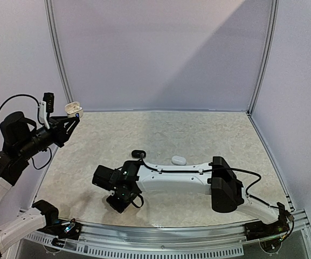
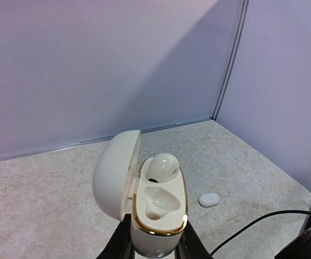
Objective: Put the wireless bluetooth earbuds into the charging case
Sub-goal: Move the left earbud to the center of the board.
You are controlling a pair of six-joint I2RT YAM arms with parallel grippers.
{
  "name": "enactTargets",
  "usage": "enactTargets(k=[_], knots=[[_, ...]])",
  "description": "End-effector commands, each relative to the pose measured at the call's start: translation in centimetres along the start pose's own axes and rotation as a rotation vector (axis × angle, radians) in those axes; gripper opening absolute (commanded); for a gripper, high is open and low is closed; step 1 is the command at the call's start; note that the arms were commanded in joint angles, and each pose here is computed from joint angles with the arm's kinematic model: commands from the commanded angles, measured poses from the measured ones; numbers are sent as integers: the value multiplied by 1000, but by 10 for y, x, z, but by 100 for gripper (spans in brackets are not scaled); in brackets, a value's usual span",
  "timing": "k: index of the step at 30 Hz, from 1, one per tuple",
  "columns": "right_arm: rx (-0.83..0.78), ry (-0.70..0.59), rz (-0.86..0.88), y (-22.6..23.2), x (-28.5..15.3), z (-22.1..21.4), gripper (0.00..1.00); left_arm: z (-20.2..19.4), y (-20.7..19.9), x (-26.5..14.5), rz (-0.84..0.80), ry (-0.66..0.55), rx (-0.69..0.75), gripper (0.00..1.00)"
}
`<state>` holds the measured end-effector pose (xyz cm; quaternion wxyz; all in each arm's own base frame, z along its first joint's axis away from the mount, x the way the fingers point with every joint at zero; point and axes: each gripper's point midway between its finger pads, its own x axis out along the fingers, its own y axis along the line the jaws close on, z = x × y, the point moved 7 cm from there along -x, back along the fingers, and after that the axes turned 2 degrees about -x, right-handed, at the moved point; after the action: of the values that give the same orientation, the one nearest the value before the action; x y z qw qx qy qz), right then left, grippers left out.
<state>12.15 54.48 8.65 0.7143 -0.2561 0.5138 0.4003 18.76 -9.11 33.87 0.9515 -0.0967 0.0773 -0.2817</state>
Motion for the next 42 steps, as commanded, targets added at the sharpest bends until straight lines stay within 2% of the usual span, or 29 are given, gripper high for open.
enactTargets(k=[1, 7, 16, 20, 27, 35, 39, 42], knots=[[-81, 84, -66, 9, 10, -23, 39, -3, 2, 1, -1, 8, -2, 0], [-68, 108, -101, 4, 9, -28, 32, -3, 2, 1, -2, 11, -2, 0], [-21, 96, -176, -8, 0, -34, 16, -3, 2, 1, 5, 17, 1, 0], [27, 140, -233, -24, 1, -43, 13, -2, 2, 1, 2, 15, 0, 0], [266, 237, -352, -77, 0, -93, 12, -3, 0, 1, -18, 21, -2, 0], [550, 245, -376, -123, -20, -144, 13, -4, -7, 1, -82, 35, 9, 0], [599, 260, -370, -129, -24, -152, 17, -5, -10, 2, -105, 39, 14, 0], [616, 276, -355, -129, -24, -150, 25, -6, -11, 3, -111, 40, 16, 0]])
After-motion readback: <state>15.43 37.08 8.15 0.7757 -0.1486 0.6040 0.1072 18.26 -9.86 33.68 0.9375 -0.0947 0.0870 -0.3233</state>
